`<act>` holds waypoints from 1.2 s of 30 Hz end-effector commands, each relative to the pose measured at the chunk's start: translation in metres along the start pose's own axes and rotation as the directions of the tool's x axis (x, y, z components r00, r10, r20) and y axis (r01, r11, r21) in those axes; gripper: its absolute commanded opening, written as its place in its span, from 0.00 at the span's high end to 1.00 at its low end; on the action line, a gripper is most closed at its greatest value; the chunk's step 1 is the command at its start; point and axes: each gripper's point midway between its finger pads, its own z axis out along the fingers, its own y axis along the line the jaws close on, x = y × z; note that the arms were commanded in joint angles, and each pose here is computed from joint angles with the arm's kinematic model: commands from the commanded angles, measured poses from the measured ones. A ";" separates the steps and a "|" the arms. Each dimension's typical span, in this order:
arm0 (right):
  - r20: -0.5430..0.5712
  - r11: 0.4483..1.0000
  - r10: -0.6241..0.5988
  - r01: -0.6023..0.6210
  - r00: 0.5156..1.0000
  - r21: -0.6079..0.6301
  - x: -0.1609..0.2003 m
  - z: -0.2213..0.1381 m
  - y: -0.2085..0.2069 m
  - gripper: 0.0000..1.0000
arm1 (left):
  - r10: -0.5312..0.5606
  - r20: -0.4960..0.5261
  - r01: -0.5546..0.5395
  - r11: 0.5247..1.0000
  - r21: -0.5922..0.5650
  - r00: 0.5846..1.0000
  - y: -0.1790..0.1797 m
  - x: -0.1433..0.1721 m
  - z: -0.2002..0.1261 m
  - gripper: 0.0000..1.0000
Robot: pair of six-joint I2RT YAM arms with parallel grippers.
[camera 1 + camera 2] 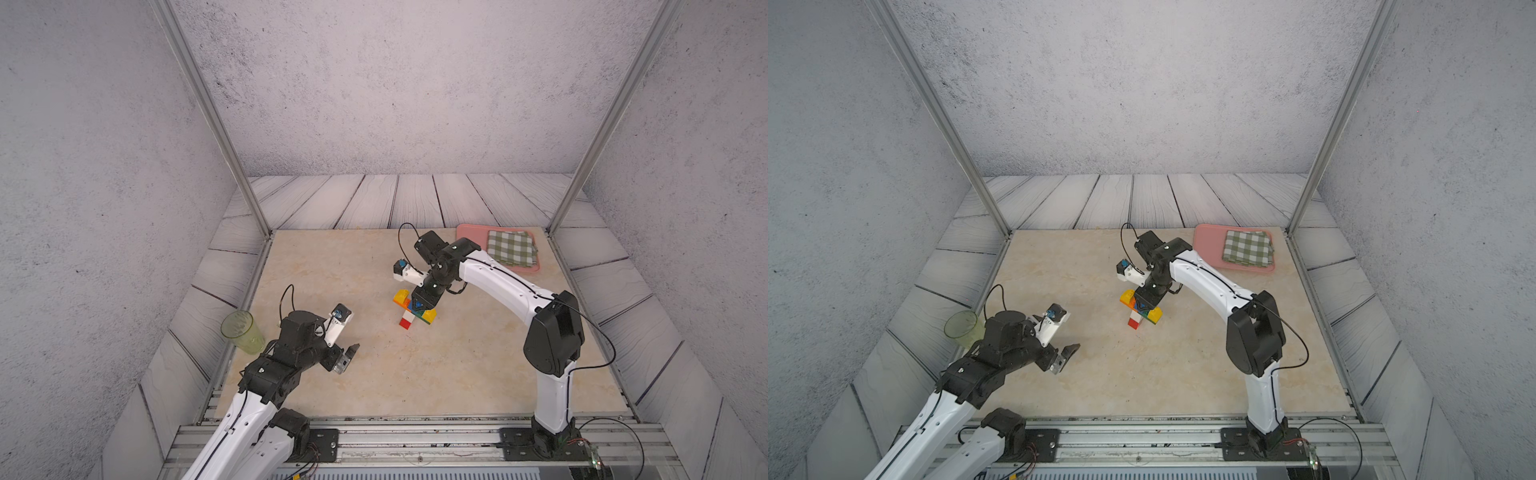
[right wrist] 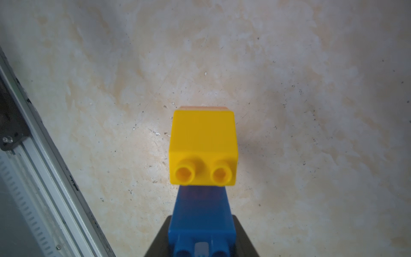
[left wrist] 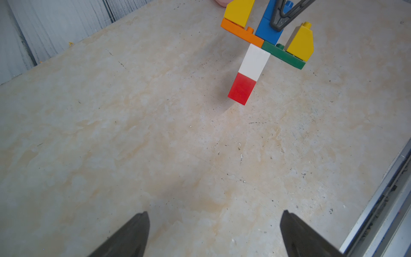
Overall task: Assemble a fork with lego
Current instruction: Adjust the lego brick at the center of the board.
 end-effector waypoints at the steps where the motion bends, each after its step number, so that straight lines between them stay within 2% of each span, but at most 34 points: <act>1: 0.144 0.996 0.075 -0.068 0.987 -0.056 -0.015 -0.040 0.014 1.00 | -0.005 0.047 0.005 1.000 0.010 0.999 0.001 -0.018 -0.005 0.02; 11: 0.219 0.937 0.323 -0.278 0.921 -0.213 -0.010 -0.045 -0.007 1.00 | -0.032 0.037 0.030 0.999 0.045 0.999 -0.002 -0.022 0.000 0.02; 16: 0.238 0.883 0.431 -0.353 0.870 -0.308 -0.006 -0.042 -0.014 1.00 | -0.043 0.026 0.041 0.997 0.063 0.999 -0.004 -0.023 0.004 0.02; 25: 0.275 0.786 0.579 -0.437 0.767 -0.438 -0.006 -0.029 -0.026 1.00 | -0.062 0.006 0.061 0.991 0.119 0.998 -0.010 -0.027 0.013 0.02; 36: 0.244 0.702 0.666 -0.482 0.705 -0.524 0.002 -0.013 -0.036 1.00 | -0.104 -0.005 0.104 0.984 0.142 0.995 -0.006 -0.039 0.034 0.02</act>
